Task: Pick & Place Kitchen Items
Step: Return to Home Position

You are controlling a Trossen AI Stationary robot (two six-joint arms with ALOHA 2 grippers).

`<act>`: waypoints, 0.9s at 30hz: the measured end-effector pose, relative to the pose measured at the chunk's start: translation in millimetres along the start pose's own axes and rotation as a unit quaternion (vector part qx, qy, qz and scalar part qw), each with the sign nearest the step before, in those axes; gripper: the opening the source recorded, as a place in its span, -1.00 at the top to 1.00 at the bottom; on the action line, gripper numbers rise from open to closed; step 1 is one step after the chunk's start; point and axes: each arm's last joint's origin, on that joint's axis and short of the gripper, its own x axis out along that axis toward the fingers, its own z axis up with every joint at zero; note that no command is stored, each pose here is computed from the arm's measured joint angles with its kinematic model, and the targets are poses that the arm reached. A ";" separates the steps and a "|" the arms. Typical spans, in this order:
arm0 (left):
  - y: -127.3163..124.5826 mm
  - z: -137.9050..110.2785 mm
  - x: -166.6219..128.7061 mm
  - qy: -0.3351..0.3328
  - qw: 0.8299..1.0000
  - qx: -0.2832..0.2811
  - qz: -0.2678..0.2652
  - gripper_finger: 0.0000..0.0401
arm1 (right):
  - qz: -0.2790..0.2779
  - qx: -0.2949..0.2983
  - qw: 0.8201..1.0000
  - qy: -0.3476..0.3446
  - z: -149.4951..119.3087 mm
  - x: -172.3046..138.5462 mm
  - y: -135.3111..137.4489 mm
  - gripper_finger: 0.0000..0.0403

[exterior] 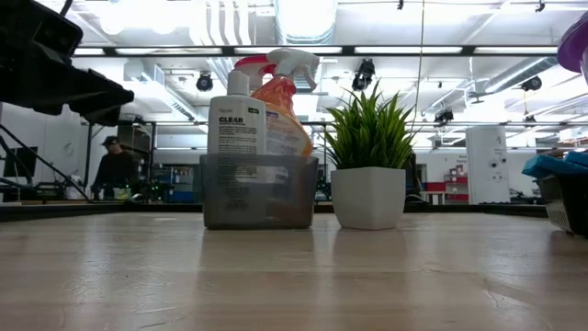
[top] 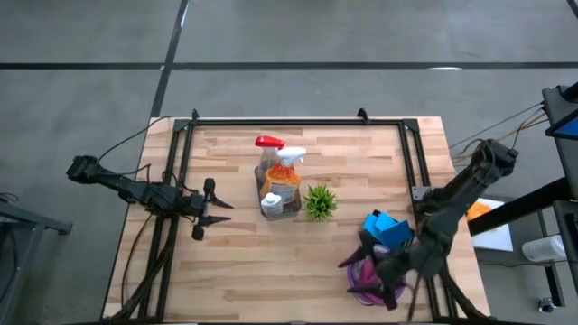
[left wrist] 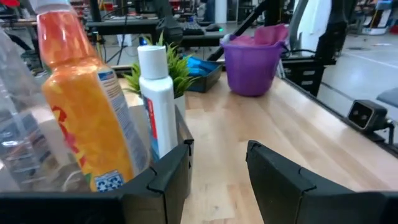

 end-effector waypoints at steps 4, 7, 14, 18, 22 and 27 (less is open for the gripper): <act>-0.5 8.2 -0.9 -0.007 1.000 -0.009 -0.010 0.19 | 0.007 -0.007 0.999 -0.047 0.5 -22.5 -22.1 -0.43; -2.3 23.0 -3.1 -0.030 0.998 -0.013 -0.045 0.19 | -0.005 -0.020 0.997 -0.071 -1.2 -44.3 -38.2 -0.43; -2.6 33.8 -7.0 -0.013 0.998 -0.024 -0.061 0.19 | -0.050 0.047 0.993 -0.101 -11.5 -98.5 -70.0 -0.43; -1.8 36.5 -10.9 -0.035 0.997 -0.030 -0.060 0.19 | 0.025 0.058 0.990 -0.127 -34.3 -117.6 -74.7 -0.43; -0.4 37.6 -17.4 -0.053 0.996 -0.033 -0.060 0.19 | 0.076 0.080 0.982 -0.153 -66.8 -130.3 -75.1 -0.43; 1.4 37.8 -26.0 -0.092 0.993 -0.030 -0.060 0.19 | 0.090 0.095 0.975 -0.178 -105.1 -138.1 -74.5 -0.43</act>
